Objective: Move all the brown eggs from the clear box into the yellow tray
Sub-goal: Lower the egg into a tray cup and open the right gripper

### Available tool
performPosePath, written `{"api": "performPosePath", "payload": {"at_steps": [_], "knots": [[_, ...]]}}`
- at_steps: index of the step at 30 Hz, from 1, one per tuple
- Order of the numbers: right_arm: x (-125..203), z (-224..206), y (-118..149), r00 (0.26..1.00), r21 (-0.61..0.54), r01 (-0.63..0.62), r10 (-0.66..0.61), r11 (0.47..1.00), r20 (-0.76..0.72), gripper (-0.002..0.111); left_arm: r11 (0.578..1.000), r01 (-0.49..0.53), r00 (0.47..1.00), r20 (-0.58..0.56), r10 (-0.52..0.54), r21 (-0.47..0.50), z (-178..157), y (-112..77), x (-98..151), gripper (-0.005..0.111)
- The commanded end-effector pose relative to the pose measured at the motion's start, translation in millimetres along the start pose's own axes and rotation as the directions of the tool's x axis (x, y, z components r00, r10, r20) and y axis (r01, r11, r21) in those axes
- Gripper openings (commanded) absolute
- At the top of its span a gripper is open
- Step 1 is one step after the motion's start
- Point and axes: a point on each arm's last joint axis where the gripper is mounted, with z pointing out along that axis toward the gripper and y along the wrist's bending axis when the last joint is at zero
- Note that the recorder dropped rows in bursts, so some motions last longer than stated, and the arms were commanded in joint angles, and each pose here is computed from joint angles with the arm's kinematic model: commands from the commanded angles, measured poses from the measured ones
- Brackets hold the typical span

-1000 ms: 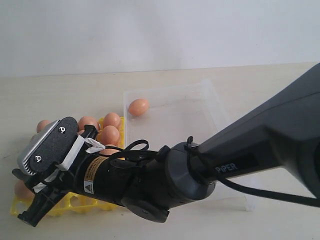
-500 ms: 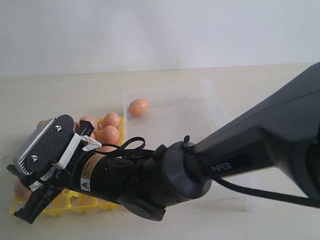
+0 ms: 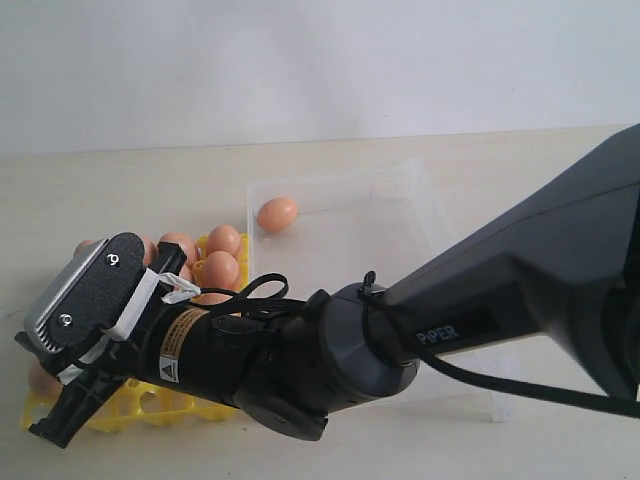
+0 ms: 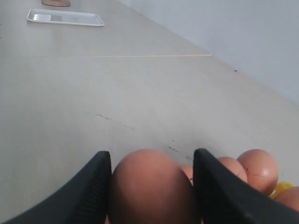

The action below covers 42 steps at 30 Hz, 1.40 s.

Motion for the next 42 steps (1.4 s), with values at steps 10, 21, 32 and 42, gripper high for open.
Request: {"api": "performPosePath", "payload": {"at_steps": [10, 21, 32, 42], "knots": [[-3, 1, -1, 1.000, 0.002, 0.014, -0.014, 1.000, 0.011, 0.044, 1.000, 0.004, 1.000, 0.016, -0.005, 0.004, -1, -0.1, -2, 0.000], [-15, -3, -4, 1.000, 0.013, 0.012, -0.011, 1.000, -0.006, 0.047, 1.000, 0.004, 1.000, 0.016, -0.005, 0.004, -1, -0.1, -2, 0.000], [-4, -4, -4, 0.991, 0.009, -0.009, 0.010, 1.000, -0.135, 0.047, 1.000, 0.004, 1.000, 0.016, -0.005, 0.004, -1, -0.1, -2, 0.000], [0, -6, -4, 0.980, 0.013, -0.022, 0.024, 1.000, -0.197, 0.047, 1.000, 0.004, 1.000, 0.016, -0.005, 0.004, -1, -0.1, -2, 0.000]]}}
